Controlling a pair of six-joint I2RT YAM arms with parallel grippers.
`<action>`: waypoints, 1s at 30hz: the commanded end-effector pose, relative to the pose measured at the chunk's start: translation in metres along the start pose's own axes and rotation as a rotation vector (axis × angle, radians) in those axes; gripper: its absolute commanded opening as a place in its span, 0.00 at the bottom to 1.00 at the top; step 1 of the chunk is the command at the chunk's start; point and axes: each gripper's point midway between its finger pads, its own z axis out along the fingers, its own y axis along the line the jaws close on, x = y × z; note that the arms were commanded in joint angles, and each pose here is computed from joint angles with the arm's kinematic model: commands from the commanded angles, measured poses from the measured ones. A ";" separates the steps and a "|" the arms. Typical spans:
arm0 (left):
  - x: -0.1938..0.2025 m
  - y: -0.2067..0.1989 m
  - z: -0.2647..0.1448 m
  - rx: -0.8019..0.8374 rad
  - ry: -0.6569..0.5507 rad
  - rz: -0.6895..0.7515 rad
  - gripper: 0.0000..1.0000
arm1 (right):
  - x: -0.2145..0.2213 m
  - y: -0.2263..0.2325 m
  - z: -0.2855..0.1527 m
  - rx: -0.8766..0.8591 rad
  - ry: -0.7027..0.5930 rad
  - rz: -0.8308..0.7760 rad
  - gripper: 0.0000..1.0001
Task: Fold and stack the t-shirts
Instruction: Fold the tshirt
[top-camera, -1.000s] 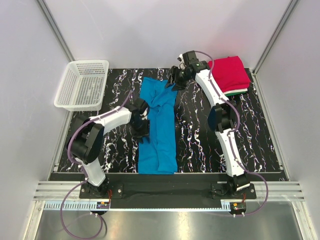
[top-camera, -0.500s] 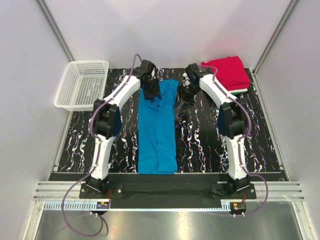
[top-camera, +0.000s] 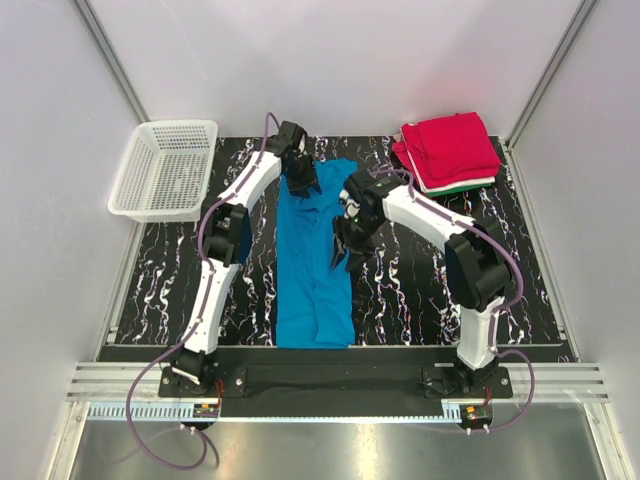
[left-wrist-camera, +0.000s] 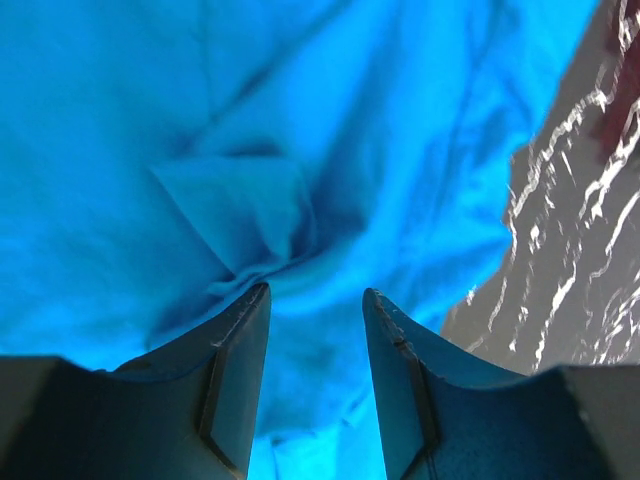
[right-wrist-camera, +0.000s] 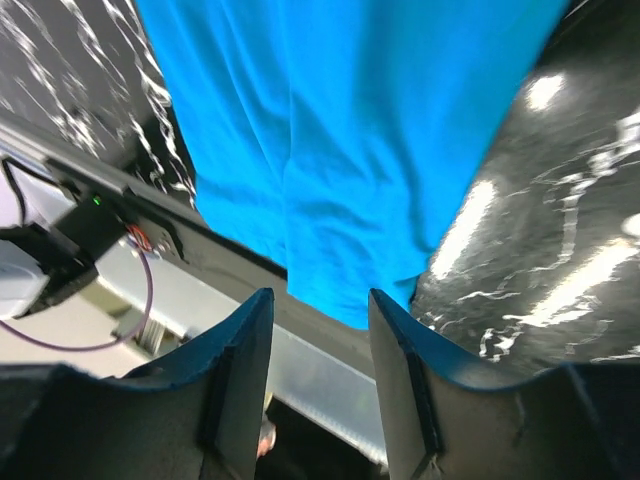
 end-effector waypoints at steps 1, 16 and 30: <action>-0.035 -0.006 -0.002 0.076 -0.088 -0.006 0.47 | 0.006 0.012 0.013 -0.051 0.006 0.018 0.50; -0.038 0.018 0.026 0.043 -0.095 0.000 0.45 | 0.045 -0.021 0.074 0.022 0.135 0.087 0.45; -0.060 0.031 0.039 0.058 -0.157 -0.070 0.45 | 0.057 -0.035 0.083 0.090 0.182 0.128 0.44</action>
